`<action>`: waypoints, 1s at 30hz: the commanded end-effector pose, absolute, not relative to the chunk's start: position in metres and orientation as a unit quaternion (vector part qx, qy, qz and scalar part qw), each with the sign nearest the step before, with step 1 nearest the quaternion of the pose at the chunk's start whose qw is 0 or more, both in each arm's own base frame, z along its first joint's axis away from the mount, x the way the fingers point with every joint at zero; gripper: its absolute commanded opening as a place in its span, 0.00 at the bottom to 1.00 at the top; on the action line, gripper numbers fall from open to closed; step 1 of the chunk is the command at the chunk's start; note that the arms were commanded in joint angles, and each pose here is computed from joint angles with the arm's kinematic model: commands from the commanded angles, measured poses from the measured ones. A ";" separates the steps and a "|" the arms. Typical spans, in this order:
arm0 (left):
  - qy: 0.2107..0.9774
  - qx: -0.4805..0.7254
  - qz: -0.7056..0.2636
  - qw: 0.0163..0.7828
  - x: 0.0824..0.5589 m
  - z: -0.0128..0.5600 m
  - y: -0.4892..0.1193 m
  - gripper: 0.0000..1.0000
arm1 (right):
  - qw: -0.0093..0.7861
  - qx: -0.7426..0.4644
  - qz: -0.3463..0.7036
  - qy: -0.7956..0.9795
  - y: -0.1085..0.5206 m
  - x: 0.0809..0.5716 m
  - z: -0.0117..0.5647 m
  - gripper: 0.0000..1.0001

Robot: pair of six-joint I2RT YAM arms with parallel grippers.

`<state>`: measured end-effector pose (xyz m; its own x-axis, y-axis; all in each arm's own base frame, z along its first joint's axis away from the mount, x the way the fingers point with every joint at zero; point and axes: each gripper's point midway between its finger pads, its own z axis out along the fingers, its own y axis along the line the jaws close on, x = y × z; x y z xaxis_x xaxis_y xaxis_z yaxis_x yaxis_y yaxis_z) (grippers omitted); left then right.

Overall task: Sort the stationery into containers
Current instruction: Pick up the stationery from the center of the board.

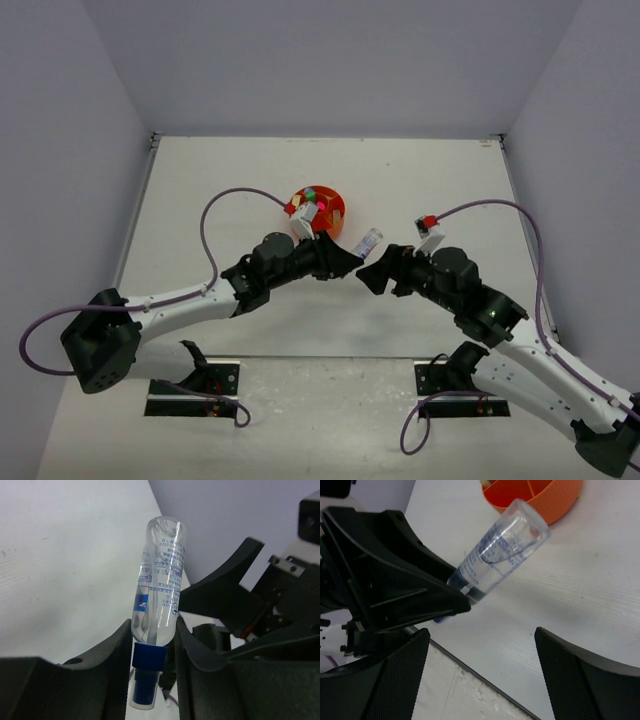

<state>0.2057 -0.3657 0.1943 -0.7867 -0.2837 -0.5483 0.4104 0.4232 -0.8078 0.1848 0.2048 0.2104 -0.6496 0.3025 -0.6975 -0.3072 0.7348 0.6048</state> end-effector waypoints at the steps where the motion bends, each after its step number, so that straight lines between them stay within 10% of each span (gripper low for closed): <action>1: 0.723 -0.068 -0.570 0.385 0.230 0.249 -0.353 0.00 | 0.407 -0.077 0.413 0.811 0.233 0.170 0.222 0.85; 30: 0.699 -0.184 -0.561 0.403 0.236 0.251 -0.339 0.00 | 0.457 0.024 0.364 0.811 0.260 0.213 0.248 0.63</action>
